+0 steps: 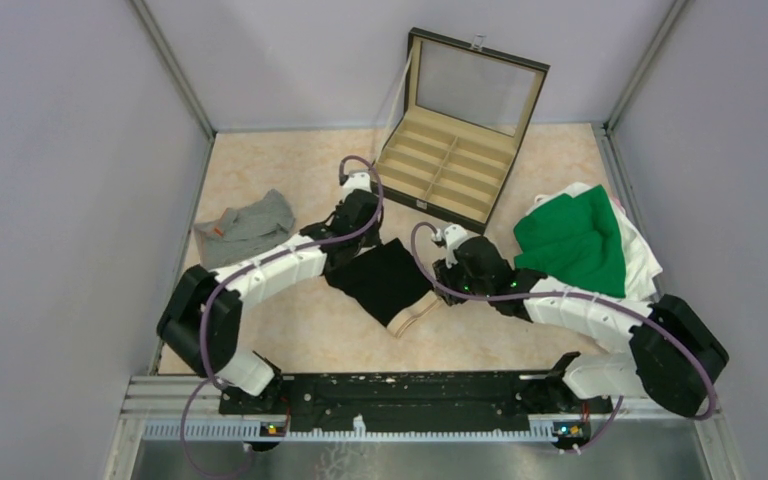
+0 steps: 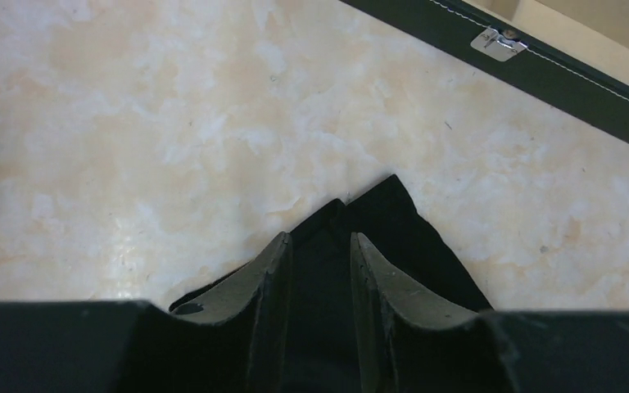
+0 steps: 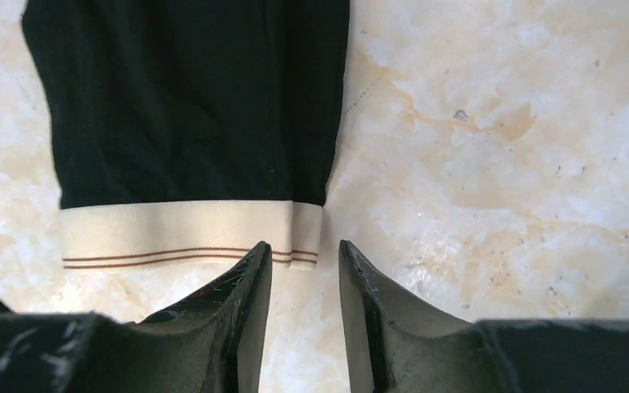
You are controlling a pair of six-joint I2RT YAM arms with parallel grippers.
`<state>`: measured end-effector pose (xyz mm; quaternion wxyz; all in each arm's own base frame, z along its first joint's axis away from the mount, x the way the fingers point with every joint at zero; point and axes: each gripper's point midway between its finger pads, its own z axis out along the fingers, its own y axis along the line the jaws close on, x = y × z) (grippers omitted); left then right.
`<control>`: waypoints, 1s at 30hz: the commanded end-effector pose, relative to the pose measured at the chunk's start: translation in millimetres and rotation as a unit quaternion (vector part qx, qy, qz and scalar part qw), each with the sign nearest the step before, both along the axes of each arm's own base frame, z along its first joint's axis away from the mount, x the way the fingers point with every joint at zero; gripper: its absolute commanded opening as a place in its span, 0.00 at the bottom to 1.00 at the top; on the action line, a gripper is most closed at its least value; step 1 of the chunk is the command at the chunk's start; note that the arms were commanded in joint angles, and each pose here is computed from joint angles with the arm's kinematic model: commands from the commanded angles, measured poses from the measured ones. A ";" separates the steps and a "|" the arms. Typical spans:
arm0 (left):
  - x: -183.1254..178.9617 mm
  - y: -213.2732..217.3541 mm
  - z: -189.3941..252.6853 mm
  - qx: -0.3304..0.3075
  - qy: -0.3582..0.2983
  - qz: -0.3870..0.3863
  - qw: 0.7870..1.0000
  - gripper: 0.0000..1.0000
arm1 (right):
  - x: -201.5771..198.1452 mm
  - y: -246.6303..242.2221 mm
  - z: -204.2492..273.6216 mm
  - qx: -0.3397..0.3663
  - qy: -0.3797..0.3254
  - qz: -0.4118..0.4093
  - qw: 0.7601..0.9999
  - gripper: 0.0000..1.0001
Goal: Roll the underwear
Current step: Fold the underwear at the center of the board.
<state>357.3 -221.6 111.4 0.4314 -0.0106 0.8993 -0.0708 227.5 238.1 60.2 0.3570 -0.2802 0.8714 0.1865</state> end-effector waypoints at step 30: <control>-63.3 26.4 -55.4 -0.012 0.048 -0.051 0.997 0.00 | -9.4 10.6 -36.8 -0.005 0.053 -0.049 0.997 0.02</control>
